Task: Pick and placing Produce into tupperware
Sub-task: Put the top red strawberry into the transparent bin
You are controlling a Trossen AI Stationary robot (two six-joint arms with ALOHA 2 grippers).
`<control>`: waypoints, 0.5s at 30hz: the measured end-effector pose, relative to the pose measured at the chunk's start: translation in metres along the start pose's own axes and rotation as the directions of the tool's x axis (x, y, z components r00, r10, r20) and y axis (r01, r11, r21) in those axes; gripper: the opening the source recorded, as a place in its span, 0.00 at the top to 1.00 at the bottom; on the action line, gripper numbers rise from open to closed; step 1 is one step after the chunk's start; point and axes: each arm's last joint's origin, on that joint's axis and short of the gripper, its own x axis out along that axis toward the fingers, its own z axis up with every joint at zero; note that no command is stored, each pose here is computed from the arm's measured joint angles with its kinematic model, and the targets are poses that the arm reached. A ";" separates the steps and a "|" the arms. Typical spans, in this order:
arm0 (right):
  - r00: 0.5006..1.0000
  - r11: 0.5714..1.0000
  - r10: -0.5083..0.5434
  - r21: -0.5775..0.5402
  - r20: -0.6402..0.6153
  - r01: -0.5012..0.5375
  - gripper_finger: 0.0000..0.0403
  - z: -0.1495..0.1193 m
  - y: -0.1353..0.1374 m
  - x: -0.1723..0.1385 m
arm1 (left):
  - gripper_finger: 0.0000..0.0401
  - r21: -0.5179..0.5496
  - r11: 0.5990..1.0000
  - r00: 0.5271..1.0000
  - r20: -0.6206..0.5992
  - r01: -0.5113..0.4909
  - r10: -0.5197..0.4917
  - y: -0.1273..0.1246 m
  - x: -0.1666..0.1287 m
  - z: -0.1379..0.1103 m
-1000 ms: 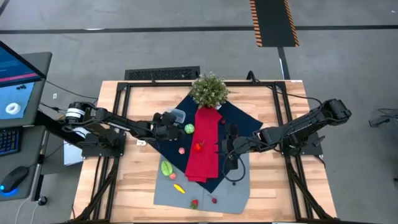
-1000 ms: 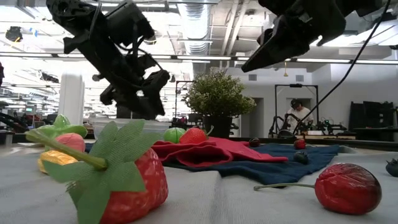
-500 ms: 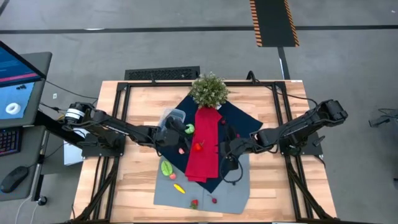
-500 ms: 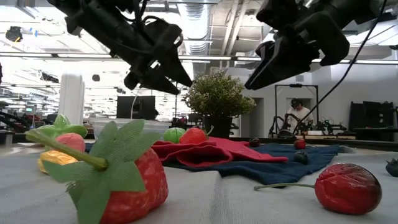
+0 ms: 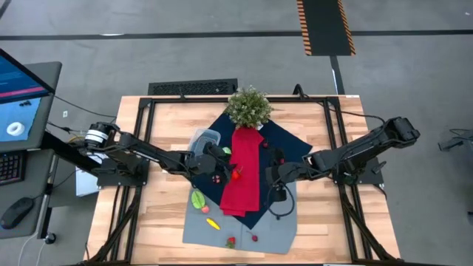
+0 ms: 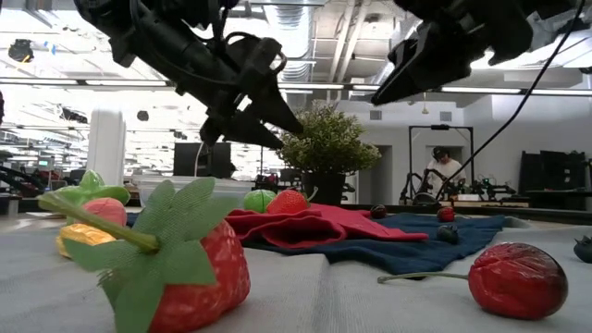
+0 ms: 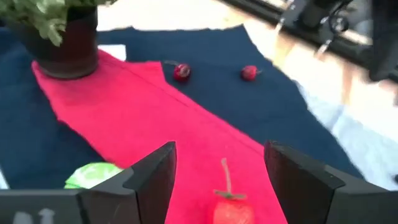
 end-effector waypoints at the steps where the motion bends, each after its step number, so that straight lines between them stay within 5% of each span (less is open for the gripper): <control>1: 1.000 1.000 0.002 0.000 0.001 -0.002 0.63 0.000 0.000 -0.002 | 0.42 -0.013 1.000 1.000 -0.001 -0.007 0.007 0.000 0.002 0.001; 15: 0.999 1.000 0.024 0.006 0.042 -0.024 0.66 0.005 0.005 -0.016 | 0.42 -0.055 0.998 1.000 -0.010 -0.025 0.024 0.000 0.004 0.002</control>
